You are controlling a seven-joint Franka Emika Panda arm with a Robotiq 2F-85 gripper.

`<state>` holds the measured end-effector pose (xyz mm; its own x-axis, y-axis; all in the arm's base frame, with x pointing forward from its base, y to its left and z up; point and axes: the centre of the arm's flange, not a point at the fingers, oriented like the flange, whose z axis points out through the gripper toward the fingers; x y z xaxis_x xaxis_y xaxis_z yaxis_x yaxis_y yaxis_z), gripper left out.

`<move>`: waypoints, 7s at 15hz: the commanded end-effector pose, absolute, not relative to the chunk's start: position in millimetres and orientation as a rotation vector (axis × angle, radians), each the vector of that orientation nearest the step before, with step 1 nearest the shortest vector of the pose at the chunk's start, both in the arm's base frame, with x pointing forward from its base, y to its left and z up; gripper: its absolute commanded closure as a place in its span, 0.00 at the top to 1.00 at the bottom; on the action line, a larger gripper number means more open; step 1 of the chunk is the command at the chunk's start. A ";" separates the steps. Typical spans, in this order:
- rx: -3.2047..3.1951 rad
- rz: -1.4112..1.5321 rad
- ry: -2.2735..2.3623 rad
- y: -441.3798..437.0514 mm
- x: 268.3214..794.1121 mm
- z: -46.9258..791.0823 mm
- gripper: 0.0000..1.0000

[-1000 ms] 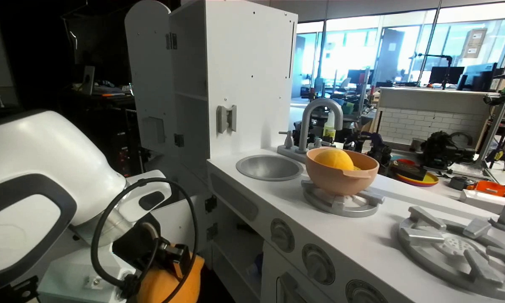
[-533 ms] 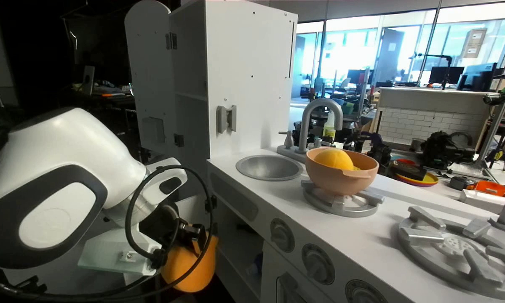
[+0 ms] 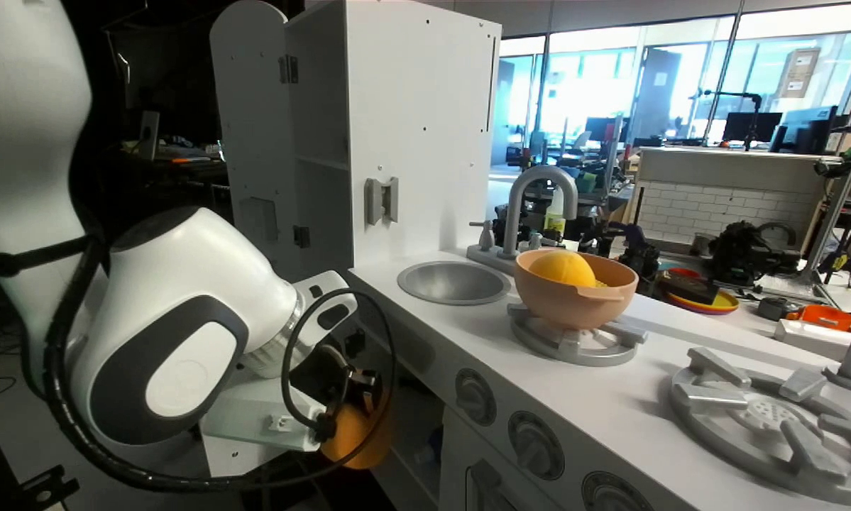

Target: Open the right cabinet door then put the black bottle and orange sponge in the top compartment of the right cabinet respectively

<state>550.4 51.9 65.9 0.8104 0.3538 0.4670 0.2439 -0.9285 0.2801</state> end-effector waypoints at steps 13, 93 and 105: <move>2.662 1.076 0.533 53.3 588.5 -7.6 0.03; 2.640 0.725 0.499 46.2 514.2 153.1 1.00; 2.919 0.234 0.716 25.6 458.1 309.9 1.00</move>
<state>483.6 25.9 240.2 0.8723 0.4494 0.1926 0.4067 -0.8856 0.2244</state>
